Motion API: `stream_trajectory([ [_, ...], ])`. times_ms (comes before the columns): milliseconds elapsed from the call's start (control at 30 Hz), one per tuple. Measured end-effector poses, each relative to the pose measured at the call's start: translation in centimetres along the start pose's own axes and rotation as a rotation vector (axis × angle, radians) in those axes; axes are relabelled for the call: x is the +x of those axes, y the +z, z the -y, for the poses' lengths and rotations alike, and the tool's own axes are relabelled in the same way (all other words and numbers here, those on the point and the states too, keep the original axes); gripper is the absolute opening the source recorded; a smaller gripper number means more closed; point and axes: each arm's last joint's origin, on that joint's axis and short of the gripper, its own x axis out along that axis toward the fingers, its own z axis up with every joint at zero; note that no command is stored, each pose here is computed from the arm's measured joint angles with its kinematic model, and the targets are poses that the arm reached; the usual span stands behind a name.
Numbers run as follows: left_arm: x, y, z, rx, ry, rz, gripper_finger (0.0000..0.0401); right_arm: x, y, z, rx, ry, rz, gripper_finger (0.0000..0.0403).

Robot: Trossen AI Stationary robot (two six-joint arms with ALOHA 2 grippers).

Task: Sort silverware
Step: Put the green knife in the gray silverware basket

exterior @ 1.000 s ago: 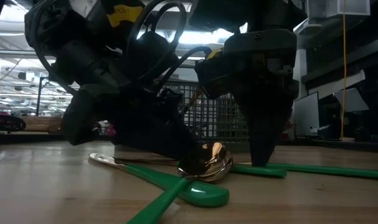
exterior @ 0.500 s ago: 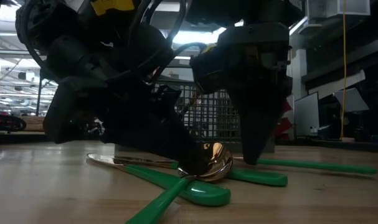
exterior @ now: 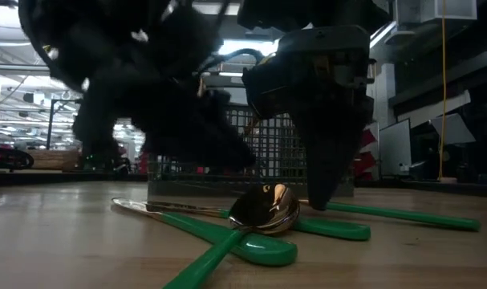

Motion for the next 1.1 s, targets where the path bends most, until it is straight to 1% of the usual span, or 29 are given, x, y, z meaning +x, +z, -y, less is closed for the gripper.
stream_trajectory([
  [100,-1.8,0.9,-0.5,-0.023,0.011,-0.047,0.0136,0.0,0.1,-0.1,-0.003,0.005,0.005,0.0030],
  [200,-3.8,1.7,-1.0,-0.080,0.006,-0.088,0.0136,0.0,0.1,-0.1,-0.022,0.013,0.015,0.0030],
  [333,-6.4,2.5,-1.2,-0.108,0.001,-0.131,0.0136,-0.1,0.2,-0.2,-0.029,0.016,0.019,0.0030],
  [567,-10.7,4.3,-0.9,-0.114,-0.022,-0.082,0.0136,-0.1,0.4,-0.3,-0.045,0.031,0.040,0.0030],
  [700,-12.9,4.9,-0.6,-0.112,0.018,-0.062,0.0136,-0.1,0.6,-0.5,-0.067,0.048,0.063,0.0030],
  [867,-15.2,5.0,0.0,-0.119,0.094,-0.066,0.0136,-0.2,1.1,-0.2,-0.058,0.049,0.083,0.0030],
  [1100,-16.8,4.6,0.9,-0.131,0.153,-0.094,0.0136,-0.5,2.0,0.9,-0.052,0.029,0.110,0.0030],
])
